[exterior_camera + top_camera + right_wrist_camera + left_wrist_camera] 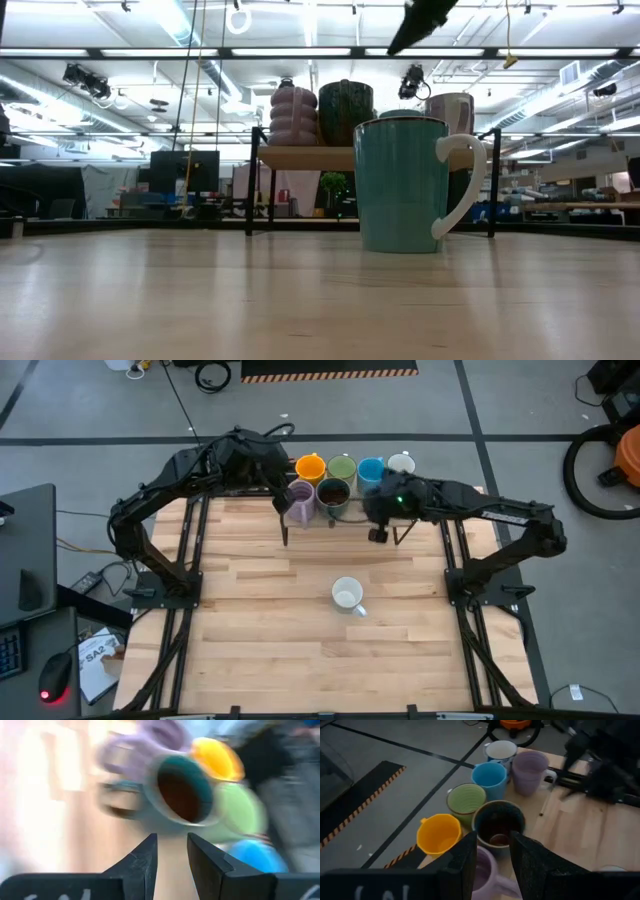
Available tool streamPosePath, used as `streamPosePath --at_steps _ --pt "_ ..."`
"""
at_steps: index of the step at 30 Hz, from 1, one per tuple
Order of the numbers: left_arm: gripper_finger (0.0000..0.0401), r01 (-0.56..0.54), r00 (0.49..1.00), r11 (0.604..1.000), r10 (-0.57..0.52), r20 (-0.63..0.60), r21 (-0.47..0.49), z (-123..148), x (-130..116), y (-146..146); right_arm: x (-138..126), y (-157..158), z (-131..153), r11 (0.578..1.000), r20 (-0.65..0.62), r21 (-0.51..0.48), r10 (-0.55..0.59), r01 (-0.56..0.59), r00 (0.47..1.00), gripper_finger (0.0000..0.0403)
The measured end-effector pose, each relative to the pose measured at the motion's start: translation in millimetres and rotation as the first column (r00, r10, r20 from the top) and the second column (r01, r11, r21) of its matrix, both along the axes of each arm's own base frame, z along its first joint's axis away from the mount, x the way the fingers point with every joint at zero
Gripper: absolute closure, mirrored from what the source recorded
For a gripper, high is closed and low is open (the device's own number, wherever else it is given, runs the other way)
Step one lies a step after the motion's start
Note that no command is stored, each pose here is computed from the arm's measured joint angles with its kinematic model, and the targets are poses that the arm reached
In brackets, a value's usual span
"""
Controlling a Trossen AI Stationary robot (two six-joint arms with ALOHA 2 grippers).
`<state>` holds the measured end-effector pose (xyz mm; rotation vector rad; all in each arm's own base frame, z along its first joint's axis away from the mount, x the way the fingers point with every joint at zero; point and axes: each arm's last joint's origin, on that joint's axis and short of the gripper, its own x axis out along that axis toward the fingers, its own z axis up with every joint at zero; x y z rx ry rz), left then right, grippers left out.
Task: Place coffee mugs
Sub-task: Put the blue mug on the shelf
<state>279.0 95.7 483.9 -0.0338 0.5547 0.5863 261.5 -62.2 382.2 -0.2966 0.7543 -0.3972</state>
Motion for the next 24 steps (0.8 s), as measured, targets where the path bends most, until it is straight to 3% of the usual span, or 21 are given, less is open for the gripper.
streamPosePath --at_steps 4,9,15,24 --pt "0.0278 0.009 1.0 1.0 -0.009 0.0 0.0 0.1 0.7 -2.6 0.1 26.2 -1.3 0.983 0.024 0.147 0.111 -0.114 0.993 0.0295" --pt "0.0278 -0.005 1.0 1.0 0.005 0.015 -0.018 0.1 0.9 -2.5 5.9 61.9 -12.6 0.948 -0.051 0.211 0.254 -0.238 0.966 0.03" --pt "0.0278 -0.037 0.996 0.994 0.044 0.073 -0.1 0.4 2.8 -9.2 13.0 99.0 -42.6 0.914 -0.25 0.312 0.342 -0.259 0.906 0.0302" --pt "0.0278 0.029 0.989 0.99 -0.009 0.15 -0.135 9.2 1.3 -35.7 24.7 137.3 -64.1 0.871 -0.307 0.362 0.449 -0.333 0.839 0.0313"
